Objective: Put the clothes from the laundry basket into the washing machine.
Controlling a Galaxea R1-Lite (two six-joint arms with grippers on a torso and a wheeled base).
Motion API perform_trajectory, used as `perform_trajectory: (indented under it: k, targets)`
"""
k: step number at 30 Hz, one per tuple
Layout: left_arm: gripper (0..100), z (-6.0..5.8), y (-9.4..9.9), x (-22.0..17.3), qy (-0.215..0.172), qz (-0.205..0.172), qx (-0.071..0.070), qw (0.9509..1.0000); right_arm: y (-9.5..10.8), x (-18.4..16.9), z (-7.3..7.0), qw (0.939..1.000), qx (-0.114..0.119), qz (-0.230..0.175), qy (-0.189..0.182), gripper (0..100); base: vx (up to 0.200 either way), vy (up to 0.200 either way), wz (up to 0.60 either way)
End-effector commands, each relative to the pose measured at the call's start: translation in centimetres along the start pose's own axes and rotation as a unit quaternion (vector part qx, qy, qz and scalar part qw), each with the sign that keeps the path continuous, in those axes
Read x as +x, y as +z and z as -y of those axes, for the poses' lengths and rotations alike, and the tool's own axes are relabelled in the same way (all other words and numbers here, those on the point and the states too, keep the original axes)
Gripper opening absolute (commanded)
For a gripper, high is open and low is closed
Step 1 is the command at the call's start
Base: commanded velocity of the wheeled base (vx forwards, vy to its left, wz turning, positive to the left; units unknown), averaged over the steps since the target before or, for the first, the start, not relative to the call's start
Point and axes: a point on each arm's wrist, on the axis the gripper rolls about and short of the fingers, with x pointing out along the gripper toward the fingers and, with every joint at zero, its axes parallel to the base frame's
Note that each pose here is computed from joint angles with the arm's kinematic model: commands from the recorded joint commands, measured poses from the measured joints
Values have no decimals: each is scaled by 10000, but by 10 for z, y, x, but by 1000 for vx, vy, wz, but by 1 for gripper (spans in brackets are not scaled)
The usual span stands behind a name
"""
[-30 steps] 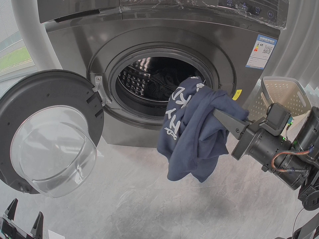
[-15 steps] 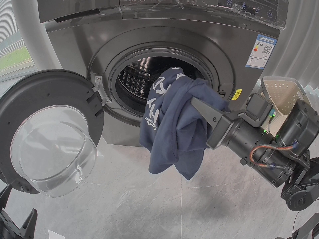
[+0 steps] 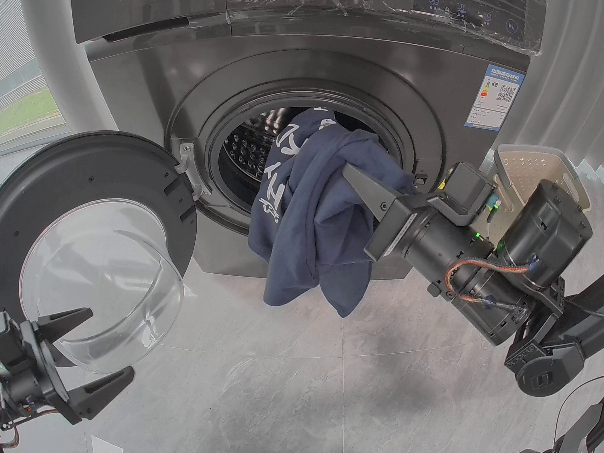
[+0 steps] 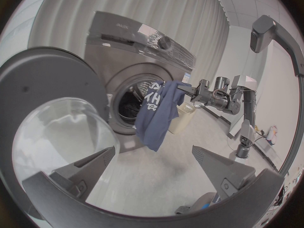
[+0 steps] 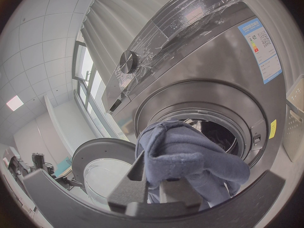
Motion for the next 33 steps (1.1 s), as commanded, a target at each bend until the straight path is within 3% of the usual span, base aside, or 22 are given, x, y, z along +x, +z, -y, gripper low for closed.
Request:
perform_trajectory:
  k: [1,9,14,22,33]
  targets:
    - [100,-3,-12,77,-1051,-871,-169,9905,1,5,2,9999,-8,121,-71,0,0,0,0]
    - [100,-8,-19,124,-1188,-1321,-327,9835,5,4,0,9997,5,206,-138,0,0,0,0]
    - [100,-6,-27,143,-1330,-1421,-328,9803,4,2,0,9998,13,173,-131,0,0,0,0]
    - [100,-10,-31,175,-1326,-1227,-380,9828,3,-3,-2,9999,17,118,-108,0,0,0,0]
    - [100,-14,-44,217,-1361,-1318,-404,9811,-1,-7,-1,9999,0,-6,-117,0,0,0,0]
